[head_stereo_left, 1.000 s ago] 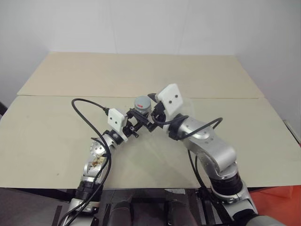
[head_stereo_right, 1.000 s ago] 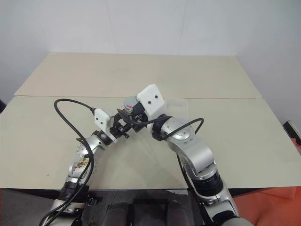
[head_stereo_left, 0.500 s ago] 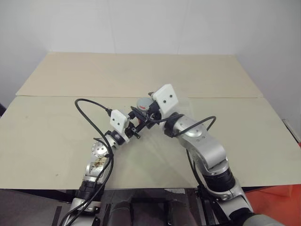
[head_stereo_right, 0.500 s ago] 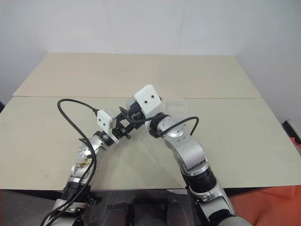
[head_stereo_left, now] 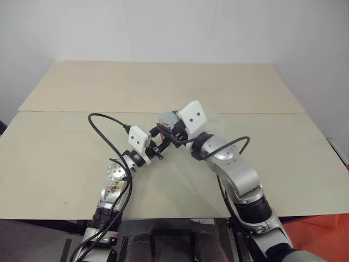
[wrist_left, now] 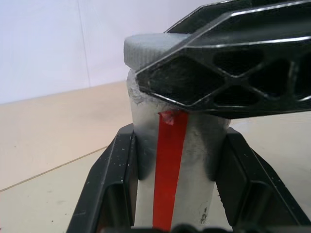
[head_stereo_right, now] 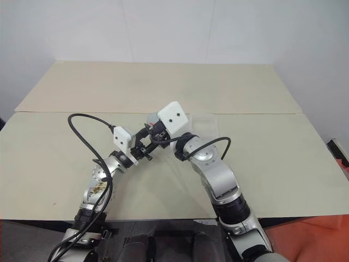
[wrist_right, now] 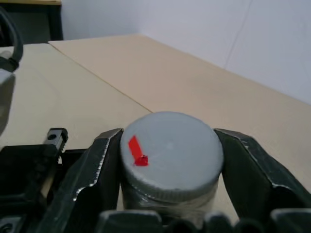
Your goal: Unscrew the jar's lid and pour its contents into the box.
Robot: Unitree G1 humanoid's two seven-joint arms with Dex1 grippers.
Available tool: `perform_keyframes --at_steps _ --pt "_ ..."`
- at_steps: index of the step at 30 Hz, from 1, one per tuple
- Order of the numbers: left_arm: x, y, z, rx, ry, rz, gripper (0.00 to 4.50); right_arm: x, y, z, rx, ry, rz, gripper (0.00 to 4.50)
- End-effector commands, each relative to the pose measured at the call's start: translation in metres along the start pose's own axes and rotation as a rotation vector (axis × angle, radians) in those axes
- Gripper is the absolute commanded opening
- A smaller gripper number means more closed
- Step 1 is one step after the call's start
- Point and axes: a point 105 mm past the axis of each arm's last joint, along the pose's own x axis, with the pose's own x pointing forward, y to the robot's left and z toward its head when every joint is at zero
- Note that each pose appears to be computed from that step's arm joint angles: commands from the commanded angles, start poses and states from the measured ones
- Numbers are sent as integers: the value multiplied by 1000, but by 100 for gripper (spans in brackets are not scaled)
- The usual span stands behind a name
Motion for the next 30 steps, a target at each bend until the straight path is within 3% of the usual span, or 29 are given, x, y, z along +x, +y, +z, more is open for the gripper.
perform_keyframes --at_steps 1,10,30 --pt "2 -1 14 27 -57 -3 185 0 -3 14 -24 -60 -8 281" --pt "-3 -4 19 26 -61 -48 185 -2 -1 15 -21 -80 52 281" --pt "-26 -36 64 3 -90 -471 185 -39 1 41 12 -191 785 281"
